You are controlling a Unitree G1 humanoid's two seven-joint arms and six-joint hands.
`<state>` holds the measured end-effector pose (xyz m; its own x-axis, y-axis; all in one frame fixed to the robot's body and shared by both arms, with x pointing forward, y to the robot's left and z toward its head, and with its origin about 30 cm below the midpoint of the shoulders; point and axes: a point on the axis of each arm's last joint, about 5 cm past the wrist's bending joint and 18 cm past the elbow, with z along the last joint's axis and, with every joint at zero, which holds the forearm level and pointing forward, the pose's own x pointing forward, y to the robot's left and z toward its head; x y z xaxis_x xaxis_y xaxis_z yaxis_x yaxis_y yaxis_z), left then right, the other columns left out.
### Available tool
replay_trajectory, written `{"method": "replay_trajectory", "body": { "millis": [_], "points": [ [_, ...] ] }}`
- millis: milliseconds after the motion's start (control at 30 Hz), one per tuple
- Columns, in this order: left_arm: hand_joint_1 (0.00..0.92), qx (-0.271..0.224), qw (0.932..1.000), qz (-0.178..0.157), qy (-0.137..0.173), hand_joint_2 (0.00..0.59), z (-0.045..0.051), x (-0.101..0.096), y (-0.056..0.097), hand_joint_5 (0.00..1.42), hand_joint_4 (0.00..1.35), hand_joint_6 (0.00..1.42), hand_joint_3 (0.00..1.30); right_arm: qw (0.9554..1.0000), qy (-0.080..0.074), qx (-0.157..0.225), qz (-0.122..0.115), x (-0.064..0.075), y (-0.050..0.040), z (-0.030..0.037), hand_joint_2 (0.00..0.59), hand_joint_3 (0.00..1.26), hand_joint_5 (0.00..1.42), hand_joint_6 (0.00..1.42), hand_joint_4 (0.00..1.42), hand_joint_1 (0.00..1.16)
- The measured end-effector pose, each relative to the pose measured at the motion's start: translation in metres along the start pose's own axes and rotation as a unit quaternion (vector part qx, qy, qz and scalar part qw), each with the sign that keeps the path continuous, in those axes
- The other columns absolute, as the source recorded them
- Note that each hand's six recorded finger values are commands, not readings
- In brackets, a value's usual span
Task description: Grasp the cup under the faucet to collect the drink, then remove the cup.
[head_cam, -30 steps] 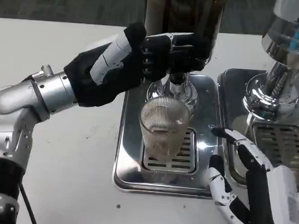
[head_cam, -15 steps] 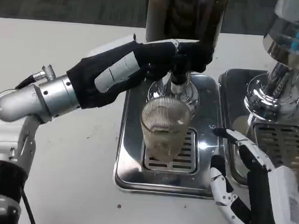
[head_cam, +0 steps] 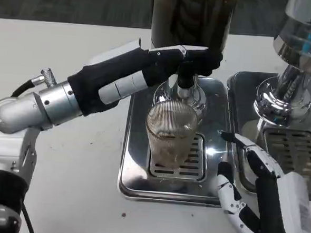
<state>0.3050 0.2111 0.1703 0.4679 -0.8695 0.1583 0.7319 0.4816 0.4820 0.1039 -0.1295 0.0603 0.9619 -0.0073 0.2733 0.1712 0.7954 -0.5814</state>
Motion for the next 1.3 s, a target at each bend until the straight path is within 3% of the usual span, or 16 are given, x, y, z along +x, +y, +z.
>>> {"method": "replay_trajectory", "body": {
  "millis": [767,900,1100,1300],
  "points": [
    [0.000,0.066,0.9977,0.009,-0.009,0.086,0.0007,-0.002,-0.010,0.14,0.12,0.04,0.19,1.0000,-0.002,0.005,0.005,0.004,-0.0102,-0.0006,0.480,0.28,0.21,0.18,0.22,0.30],
    [0.000,0.079,0.9968,0.008,-0.009,0.086,0.0017,-0.002,-0.010,0.14,0.12,0.04,0.19,0.9999,0.000,0.008,0.008,0.005,-0.0121,-0.0010,0.399,0.26,0.21,0.18,0.20,0.35],
    [0.000,0.102,0.9947,0.005,-0.011,0.085,0.0034,-0.001,-0.012,0.14,0.12,0.04,0.19,0.9986,0.008,0.052,0.014,0.010,-0.0181,0.0016,0.288,0.19,0.18,0.18,0.16,0.46],
    [0.000,0.122,0.9925,0.000,-0.011,0.085,0.0049,-0.001,-0.013,0.14,0.11,0.04,0.19,0.9953,0.013,0.086,0.042,0.014,-0.0244,0.0003,0.243,0.12,0.13,0.15,0.09,0.56]
  ]
}}
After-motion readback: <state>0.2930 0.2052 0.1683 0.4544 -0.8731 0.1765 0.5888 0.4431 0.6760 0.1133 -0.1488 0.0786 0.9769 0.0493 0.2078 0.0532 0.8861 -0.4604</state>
